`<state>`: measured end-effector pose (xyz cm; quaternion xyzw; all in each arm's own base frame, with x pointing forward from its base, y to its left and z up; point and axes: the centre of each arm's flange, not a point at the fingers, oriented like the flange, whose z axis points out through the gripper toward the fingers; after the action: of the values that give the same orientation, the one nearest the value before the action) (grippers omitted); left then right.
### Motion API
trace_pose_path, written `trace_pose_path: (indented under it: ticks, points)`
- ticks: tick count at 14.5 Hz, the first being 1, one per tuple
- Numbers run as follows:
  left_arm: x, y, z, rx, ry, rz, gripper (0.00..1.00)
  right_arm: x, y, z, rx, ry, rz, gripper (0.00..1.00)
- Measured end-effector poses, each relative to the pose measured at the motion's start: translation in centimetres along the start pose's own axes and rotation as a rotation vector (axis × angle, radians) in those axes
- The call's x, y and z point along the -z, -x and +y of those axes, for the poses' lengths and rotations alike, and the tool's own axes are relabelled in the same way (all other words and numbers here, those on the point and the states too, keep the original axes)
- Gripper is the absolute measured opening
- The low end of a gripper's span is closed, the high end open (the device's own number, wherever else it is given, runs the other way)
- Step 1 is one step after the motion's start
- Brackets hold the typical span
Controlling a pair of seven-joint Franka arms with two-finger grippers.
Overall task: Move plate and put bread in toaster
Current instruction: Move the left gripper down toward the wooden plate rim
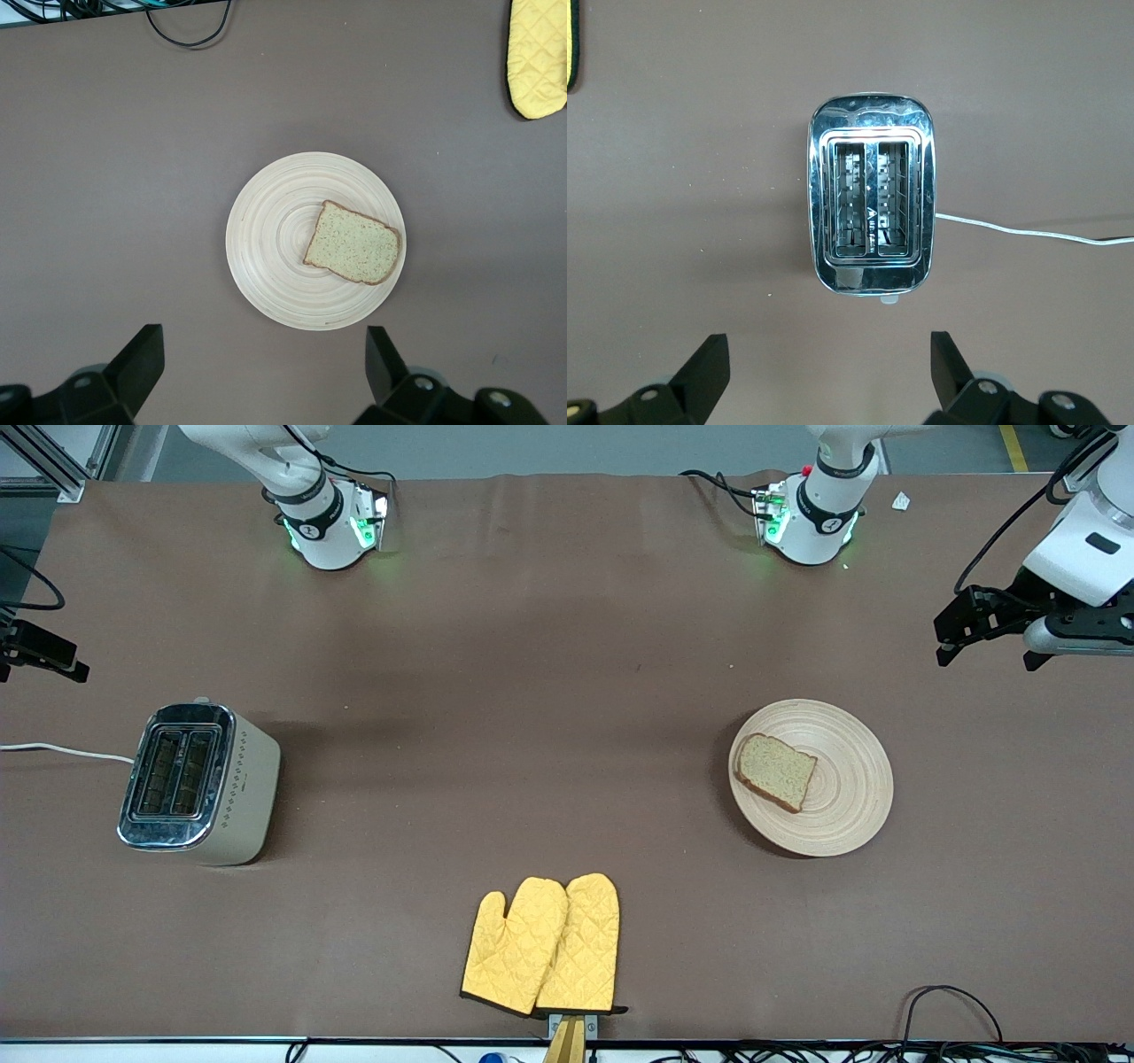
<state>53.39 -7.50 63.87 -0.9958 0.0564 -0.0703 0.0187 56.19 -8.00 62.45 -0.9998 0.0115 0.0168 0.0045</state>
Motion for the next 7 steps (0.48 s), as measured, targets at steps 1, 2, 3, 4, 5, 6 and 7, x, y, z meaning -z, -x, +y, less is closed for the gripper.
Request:
trace_pose_path:
  ticks: [1,2,3,4,5,6,7]
  points:
    - [0.0,0.0,0.0,0.0,0.0,0.0,1.0,0.0,0.0,0.0,0.0,0.0,0.0,1.0]
    - [0.0,0.0,0.0,0.0,0.0,0.0,1.0,0.0,0.0,0.0,0.0,-0.001,0.0,1.0]
    - [0.0,0.0,0.0,0.0,0.0,0.0,1.0,0.0,0.0,0.0,0.0,-0.003,0.0,1.0]
    - [0.0,0.0,0.0,0.0,0.0,-0.001,1.0,0.0,0.0,0.0,0.0,-0.007,0.001,1.0]
    - [-0.1,0.0,0.0,0.001,0.0,-0.003,1.0,0.0,0.0,-0.1,0.0,-0.009,0.001,1.0]
    - [-0.5,-0.1,-0.2,0.003,0.001,-0.012,1.0,0.0,0.0,-0.1,0.0,-0.01,0.001,1.0]
    - [-1.2,-0.3,-0.4,0.002,0.003,-0.028,1.0,0.0,0.0,-0.1,0.0,-0.01,0.001,1.0]
